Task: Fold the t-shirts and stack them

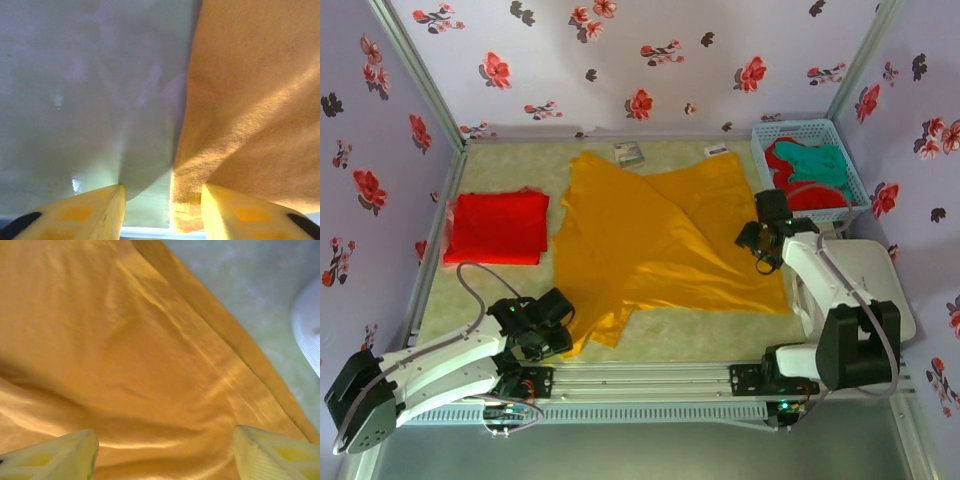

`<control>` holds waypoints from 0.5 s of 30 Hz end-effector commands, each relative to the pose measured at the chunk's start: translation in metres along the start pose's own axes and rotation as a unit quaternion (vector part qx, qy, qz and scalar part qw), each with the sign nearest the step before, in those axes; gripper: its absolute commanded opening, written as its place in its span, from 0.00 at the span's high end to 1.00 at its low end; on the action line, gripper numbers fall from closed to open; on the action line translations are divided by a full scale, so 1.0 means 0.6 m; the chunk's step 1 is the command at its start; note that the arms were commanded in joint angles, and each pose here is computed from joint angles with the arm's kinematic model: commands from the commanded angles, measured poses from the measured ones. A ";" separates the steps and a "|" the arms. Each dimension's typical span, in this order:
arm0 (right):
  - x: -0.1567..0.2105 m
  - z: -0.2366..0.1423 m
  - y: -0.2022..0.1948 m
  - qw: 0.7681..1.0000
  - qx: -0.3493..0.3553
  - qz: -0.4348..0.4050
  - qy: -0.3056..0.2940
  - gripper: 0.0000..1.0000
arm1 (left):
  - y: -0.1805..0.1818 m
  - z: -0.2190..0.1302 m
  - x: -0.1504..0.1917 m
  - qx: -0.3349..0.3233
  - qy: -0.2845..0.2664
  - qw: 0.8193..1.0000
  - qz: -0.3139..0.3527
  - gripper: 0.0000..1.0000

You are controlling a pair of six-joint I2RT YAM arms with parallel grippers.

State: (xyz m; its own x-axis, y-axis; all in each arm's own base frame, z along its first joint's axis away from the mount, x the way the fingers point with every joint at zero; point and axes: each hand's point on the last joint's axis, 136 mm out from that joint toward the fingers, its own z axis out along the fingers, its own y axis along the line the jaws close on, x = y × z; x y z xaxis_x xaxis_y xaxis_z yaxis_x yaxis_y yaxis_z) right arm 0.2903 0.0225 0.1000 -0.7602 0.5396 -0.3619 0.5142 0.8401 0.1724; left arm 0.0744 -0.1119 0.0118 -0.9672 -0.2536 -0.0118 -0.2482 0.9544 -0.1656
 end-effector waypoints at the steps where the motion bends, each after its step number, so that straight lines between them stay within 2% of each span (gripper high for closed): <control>1: 0.041 0.006 -0.049 0.998 0.044 0.028 0.022 0.32 | -0.038 0.013 0.004 0.048 0.010 0.999 -0.001 0.62; 5: 0.078 0.021 -0.064 0.995 0.057 0.037 0.067 0.31 | -0.040 0.010 -0.004 0.046 -0.003 0.999 -0.003 0.68; 9: 0.096 0.027 -0.081 0.994 0.070 0.033 0.076 0.32 | -0.038 0.011 -0.012 0.045 -0.017 0.999 -0.007 0.73; 13: 0.103 0.021 -0.095 0.994 0.078 0.033 0.069 0.32 | -0.030 0.012 -0.025 0.034 -0.039 0.999 -0.014 0.84; 15: 0.109 0.020 -0.102 0.993 0.084 0.033 0.072 0.32 | -0.033 0.012 -0.028 0.033 -0.041 0.999 -0.013 0.93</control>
State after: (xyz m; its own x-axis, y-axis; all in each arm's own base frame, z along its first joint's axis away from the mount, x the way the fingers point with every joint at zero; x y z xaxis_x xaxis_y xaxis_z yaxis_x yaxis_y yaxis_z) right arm 0.2288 0.0144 0.0565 -0.7788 0.5848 -0.2269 0.5846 0.8078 0.0754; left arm 0.0735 -0.0999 0.0105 -0.9594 -0.2806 -0.0289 -0.2762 0.9552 -0.1065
